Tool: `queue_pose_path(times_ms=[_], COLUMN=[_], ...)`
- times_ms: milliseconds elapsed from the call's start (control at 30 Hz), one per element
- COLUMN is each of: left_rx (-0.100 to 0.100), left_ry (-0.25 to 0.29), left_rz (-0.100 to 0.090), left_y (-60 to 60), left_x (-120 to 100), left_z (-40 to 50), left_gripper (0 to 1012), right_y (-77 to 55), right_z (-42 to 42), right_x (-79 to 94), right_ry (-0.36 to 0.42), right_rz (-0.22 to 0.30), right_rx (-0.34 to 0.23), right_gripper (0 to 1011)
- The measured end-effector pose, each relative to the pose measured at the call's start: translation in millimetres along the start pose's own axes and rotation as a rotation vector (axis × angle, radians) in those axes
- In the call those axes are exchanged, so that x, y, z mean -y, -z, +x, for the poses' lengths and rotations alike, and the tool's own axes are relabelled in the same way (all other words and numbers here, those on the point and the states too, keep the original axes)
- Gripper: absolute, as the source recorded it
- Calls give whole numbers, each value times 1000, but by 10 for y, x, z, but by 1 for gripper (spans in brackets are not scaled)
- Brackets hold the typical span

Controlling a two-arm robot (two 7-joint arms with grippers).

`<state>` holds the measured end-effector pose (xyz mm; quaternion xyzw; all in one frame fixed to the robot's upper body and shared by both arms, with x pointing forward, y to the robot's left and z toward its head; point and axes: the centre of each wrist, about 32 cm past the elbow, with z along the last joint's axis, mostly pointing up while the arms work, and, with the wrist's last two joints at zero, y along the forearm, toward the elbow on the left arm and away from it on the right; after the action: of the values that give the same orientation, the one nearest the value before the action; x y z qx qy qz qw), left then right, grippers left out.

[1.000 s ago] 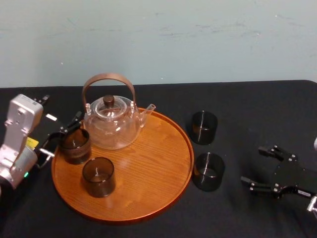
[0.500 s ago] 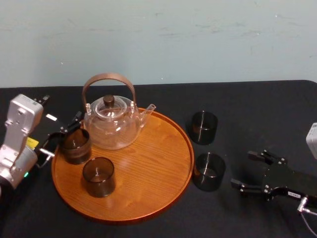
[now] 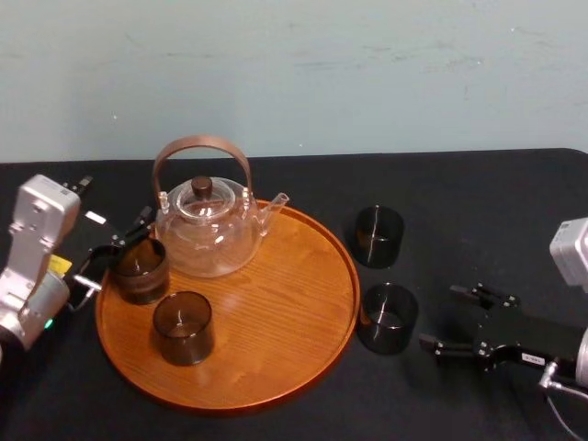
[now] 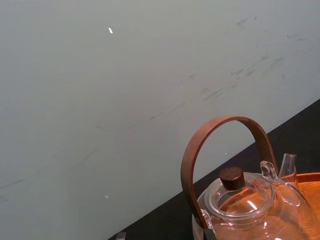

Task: Pick up the glass from the table and place it on the tray.

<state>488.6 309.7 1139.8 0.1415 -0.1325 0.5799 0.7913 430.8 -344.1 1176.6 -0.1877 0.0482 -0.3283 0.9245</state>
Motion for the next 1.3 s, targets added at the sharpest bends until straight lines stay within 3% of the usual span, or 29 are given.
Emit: queue_pose_path(times_ms=[233,700,1300], left_rx=[0,0,0], left_ry=[0,0,0], left_rz=[0,0,0], left_y=[0,0,0], left_x=[0,0,0], left_z=[0,0,0], left_gripper=[1001,1002,1001], right_y=[-31,-106,-175], right_z=[31,92,166], right_x=[-84,-258,-467], right_ry=[-5,-27,-49], right_rz=[-47,-91,-113], right_rx=[-26,-31,-20], right_gripper=[1002,1002,1002])
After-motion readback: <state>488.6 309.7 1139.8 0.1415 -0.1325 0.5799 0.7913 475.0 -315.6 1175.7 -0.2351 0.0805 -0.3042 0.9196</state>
